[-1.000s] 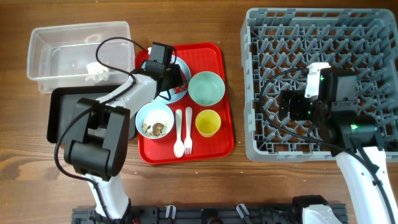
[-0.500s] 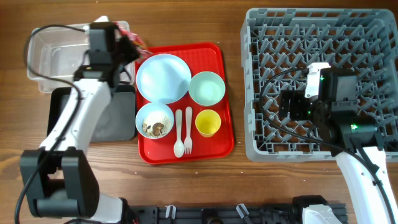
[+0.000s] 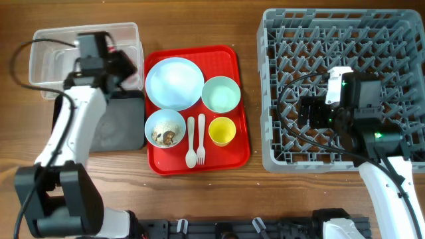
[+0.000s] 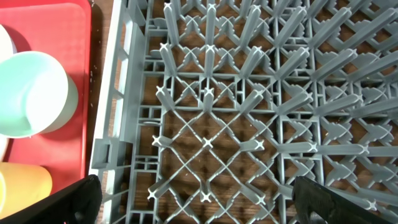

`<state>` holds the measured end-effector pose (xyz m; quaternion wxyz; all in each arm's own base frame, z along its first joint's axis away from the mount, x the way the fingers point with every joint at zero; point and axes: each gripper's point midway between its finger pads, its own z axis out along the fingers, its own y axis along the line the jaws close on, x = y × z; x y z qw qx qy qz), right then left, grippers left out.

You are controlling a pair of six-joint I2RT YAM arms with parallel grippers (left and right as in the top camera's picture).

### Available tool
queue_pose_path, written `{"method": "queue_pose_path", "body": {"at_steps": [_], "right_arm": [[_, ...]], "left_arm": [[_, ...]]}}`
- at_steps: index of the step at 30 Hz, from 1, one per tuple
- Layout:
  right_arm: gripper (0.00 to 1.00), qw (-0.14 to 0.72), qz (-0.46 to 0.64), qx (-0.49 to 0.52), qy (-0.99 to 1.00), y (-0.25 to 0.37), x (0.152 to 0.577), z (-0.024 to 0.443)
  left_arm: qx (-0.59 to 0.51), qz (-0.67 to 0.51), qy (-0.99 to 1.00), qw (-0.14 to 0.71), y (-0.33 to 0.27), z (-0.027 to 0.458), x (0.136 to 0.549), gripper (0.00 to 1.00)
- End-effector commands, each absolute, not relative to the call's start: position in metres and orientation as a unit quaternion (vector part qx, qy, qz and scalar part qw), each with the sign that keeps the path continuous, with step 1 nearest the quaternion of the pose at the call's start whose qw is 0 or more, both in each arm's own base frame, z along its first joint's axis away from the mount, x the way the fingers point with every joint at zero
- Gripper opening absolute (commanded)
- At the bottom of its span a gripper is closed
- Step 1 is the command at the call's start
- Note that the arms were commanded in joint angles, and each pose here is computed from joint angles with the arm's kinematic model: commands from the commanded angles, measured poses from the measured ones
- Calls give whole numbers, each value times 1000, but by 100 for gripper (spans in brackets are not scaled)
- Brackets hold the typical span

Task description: Sort waste into correct bins and load items into the dishwasher rack

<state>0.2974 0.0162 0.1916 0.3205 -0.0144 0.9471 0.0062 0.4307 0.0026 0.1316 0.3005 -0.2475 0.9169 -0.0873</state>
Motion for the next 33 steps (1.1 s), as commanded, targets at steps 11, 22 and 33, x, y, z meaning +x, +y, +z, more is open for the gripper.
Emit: {"method": "queue_pose_path", "body": {"at_steps": [11,22,33], "right_arm": [[100,326,17,-19,945,21,301,198],[100,324,17,-19,946,21,300,198],[99,324,16,-19,946,21,300,198]], "left_arm": [[-50,-38,989,135,-142,74,318,38],[-44,5,998,53,-145,18,293,20],[-52,-37,990,127,-149,99,315,4]]}}
